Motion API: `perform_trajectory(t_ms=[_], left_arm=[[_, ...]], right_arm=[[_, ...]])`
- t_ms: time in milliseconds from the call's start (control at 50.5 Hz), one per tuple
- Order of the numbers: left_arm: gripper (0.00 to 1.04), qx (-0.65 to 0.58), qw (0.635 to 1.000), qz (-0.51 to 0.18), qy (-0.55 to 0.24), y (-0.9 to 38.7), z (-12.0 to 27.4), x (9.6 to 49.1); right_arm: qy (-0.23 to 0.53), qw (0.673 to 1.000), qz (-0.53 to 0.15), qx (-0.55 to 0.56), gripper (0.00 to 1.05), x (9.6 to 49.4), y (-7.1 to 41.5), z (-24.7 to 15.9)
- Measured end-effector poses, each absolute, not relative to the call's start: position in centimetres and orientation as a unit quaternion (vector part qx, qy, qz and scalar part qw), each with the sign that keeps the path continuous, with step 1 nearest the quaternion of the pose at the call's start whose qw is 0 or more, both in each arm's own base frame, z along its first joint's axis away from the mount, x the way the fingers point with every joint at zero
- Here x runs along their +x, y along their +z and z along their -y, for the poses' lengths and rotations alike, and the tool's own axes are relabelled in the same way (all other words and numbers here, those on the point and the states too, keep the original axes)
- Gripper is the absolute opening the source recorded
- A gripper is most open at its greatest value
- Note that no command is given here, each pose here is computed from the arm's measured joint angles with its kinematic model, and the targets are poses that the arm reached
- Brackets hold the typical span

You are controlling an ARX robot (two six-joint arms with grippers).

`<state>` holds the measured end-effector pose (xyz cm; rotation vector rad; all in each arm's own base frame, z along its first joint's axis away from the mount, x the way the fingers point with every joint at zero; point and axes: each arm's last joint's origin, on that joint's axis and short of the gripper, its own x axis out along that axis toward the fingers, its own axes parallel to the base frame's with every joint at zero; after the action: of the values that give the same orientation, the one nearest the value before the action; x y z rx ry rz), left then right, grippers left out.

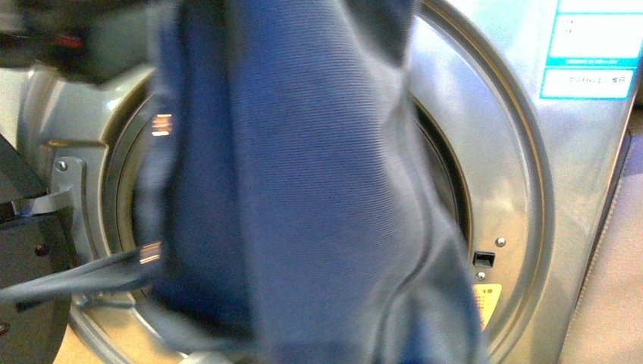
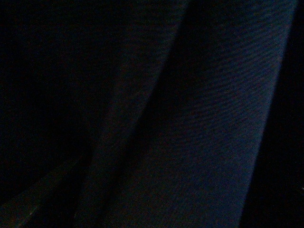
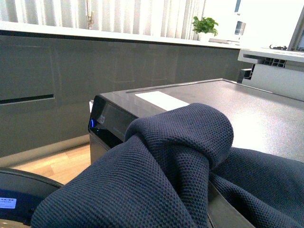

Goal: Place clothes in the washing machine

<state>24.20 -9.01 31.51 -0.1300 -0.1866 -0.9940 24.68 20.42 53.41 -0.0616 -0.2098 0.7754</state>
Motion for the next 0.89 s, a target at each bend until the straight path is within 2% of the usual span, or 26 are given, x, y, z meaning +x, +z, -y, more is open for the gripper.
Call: perform_trajectory(t_ms=[119, 297, 654, 892], left_arm=[[0.98, -0.065, 0.842, 0.128, -0.519, 32.3, 10.4, 23.3], [0.98, -0.069, 0.808, 0.162, -0.562, 32.3, 10.4, 22.4], [0.98, -0.097, 0.768, 0.181, -0.606, 31.9, 8.8, 21.1], [0.98, -0.121, 0.759, 0.185, -0.612, 32.3, 8.4, 20.8]], right_arm=[[0.377, 0.920, 0.103, -0.030, 0.06, 24.6, 53.4, -20.4], [0.377, 0.920, 0.103, -0.030, 0.06, 24.6, 53.5, -20.3], [0.377, 0.920, 0.104, -0.029, 0.06, 24.5, 53.5, -20.3], [0.377, 0.920, 0.104, -0.029, 0.06, 24.5, 53.5, -20.3]])
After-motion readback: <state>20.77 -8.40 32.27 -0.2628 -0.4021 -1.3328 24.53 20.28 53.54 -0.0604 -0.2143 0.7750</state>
